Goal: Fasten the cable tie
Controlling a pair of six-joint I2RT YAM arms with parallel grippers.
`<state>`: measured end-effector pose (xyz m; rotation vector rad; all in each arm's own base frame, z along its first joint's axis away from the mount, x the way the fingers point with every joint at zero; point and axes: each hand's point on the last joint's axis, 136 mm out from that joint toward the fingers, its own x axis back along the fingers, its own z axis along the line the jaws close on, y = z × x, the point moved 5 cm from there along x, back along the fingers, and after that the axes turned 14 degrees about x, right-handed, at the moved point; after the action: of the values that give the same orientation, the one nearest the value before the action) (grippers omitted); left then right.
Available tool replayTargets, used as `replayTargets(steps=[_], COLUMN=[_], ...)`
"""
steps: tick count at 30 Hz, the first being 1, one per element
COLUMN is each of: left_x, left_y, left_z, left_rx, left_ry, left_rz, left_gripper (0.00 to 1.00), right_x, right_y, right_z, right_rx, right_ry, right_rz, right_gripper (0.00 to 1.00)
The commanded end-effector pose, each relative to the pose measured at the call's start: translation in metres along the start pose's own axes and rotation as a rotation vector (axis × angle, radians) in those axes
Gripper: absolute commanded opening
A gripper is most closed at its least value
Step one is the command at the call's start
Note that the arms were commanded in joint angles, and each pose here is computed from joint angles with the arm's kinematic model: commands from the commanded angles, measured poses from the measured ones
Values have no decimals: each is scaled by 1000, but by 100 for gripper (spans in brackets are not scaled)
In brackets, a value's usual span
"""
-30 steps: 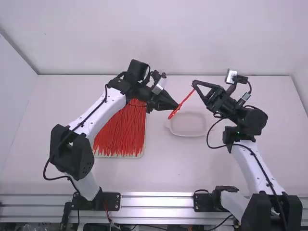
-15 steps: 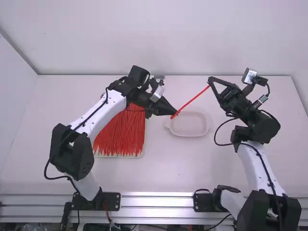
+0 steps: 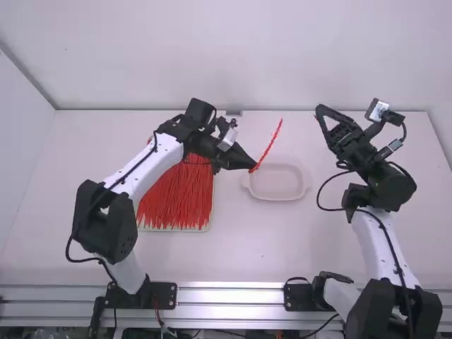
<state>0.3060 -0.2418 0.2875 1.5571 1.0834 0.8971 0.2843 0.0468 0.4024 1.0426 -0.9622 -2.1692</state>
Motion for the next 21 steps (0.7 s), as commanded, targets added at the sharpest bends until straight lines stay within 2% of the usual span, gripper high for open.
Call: replayTargets(steps=[1,4,5,11,16,21], left_x=[10,18,23,30,30,32], left_y=[8,12,17,30,46,63], left_z=[-3,1,5,13,18,20], left_rx=[-39,-17,10,16,19,7], left_ry=[1,20,32,48,46,48], left_rz=[-31,-36,-39,-43,-43,-43], left_gripper=[2,2,2,2,2,2], right_x=[-8,-9,-10,-15,-22,-30], right_y=[6,0,-4,-21,-44,-61], right_z=[14,17,19,17,0,0], right_rx=[69,68,66,33,9,8], right_ry=[43,62,76,90,32,42], right_rz=[-2,31,55,147,213,258], right_gripper=[63,81,99,99,99,99])
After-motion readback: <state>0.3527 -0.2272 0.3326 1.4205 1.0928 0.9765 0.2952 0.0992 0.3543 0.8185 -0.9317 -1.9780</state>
